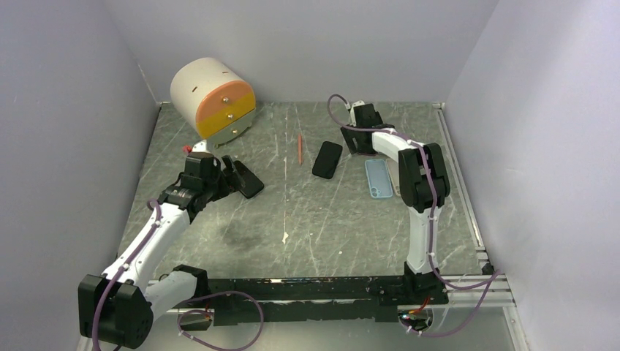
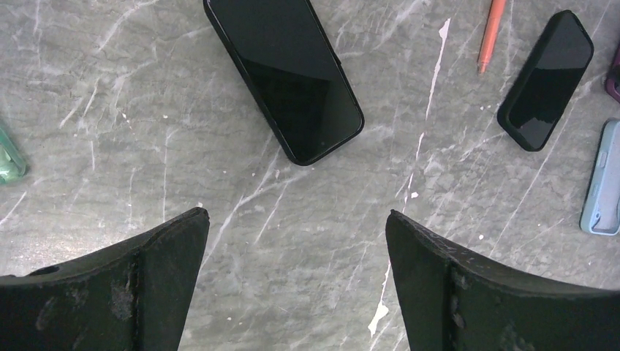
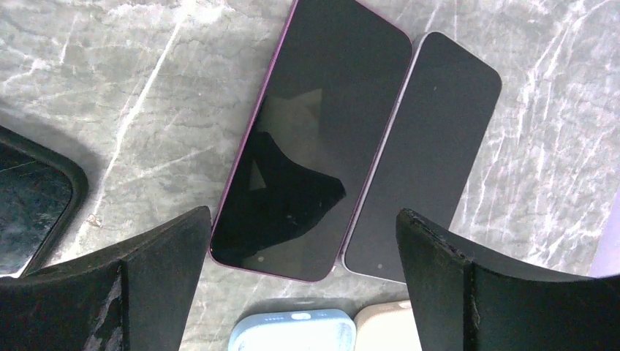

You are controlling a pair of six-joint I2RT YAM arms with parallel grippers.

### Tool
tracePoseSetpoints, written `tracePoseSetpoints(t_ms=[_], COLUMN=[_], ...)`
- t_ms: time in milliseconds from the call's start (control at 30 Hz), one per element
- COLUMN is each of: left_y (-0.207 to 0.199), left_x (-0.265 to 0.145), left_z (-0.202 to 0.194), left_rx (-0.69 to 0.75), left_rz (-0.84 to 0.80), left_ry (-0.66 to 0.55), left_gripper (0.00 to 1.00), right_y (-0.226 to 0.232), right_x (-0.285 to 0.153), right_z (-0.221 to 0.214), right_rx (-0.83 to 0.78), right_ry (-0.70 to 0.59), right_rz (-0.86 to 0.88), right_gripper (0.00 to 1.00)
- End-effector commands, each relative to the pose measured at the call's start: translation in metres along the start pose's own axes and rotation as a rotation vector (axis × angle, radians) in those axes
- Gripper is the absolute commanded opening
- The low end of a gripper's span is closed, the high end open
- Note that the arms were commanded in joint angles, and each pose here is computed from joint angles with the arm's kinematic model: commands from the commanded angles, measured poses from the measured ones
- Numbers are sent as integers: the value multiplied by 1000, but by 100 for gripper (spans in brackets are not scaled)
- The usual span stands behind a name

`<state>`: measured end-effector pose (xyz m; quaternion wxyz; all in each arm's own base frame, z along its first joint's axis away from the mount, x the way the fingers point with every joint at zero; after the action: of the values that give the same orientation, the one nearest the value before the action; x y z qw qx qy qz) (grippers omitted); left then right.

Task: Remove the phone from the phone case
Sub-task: Pick up the phone at the center of the board.

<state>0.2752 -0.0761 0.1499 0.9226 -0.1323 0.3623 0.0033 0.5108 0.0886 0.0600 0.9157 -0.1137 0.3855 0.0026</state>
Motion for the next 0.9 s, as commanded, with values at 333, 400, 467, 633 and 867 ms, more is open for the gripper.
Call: tracePoseSetpoints(t_ms=[333, 400, 467, 633, 867], left_y=[-3, -3, -3, -3, -2], left_x=[-5, -4, -5, -6, -8], left_z=[4, 4, 4, 5, 3], left_rx=[-27, -27, -29, -31, -34], left_rz=[-21, -22, -23, -24, -24], left_ry=[-16, -17, -19, -21, -21], left_gripper=[95, 95, 95, 95, 95], right_y=[-26, -29, -29, -34, -43], right_x=[-1, -5, -8, -12, -17], right_z=[-10, -8, -8, -10, -13], right_rx=[-35, -21, -11, 17, 45], right_ry=[39, 34, 34, 42, 53], right_rz=[-118, -123, -119, -127, -152], right_gripper=[99, 99, 99, 99, 99])
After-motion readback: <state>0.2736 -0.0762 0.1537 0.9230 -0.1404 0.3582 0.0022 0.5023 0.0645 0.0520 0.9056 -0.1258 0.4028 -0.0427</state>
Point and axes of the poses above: each gripper's point midway between its finger pads, its own x axis out along the fingers, its own y axis along the line the jaws close on, z = x × y, the point moved 2 cm from there along -x, back along the fingers, and after that the axes turned 11 degrees about x, right-handed, at the moved point
